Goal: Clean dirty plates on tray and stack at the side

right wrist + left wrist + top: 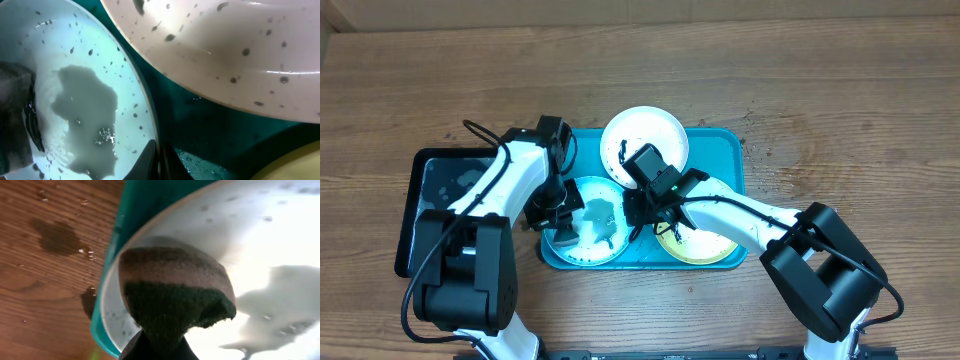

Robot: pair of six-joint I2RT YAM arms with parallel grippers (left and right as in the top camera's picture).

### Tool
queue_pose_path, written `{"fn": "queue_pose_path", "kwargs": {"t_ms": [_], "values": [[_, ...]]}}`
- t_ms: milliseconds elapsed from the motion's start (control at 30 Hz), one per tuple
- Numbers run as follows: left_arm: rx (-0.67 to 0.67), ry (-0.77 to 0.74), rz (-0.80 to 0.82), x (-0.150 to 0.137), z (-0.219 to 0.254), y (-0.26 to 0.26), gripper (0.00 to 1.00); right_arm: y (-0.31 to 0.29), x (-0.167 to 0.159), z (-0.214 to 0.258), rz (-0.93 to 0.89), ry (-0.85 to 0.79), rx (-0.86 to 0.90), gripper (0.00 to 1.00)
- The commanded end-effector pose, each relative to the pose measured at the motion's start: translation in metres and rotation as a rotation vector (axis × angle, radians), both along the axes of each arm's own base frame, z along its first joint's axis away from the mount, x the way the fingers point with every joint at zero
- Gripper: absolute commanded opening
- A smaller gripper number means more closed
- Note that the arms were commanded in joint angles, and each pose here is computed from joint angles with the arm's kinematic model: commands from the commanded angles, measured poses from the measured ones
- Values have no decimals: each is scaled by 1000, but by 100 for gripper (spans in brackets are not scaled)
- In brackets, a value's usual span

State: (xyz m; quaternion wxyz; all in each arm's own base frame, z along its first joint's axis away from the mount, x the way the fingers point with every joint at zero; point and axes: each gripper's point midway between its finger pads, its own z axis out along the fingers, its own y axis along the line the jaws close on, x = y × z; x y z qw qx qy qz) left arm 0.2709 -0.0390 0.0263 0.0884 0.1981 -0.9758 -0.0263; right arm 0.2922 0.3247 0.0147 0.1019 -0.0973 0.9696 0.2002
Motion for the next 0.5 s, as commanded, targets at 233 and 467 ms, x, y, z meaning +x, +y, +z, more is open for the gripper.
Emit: {"fn": "queue_pose_path", "kwargs": {"t_ms": [233, 467], "values": [[-249, -99, -134, 28, 7, -41, 4, -2, 1, -1, 1, -5, 0, 4], [-249, -89, -111, 14, -20, -40, 8, -2, 2, -1, 4, -6, -1, 4]]}}
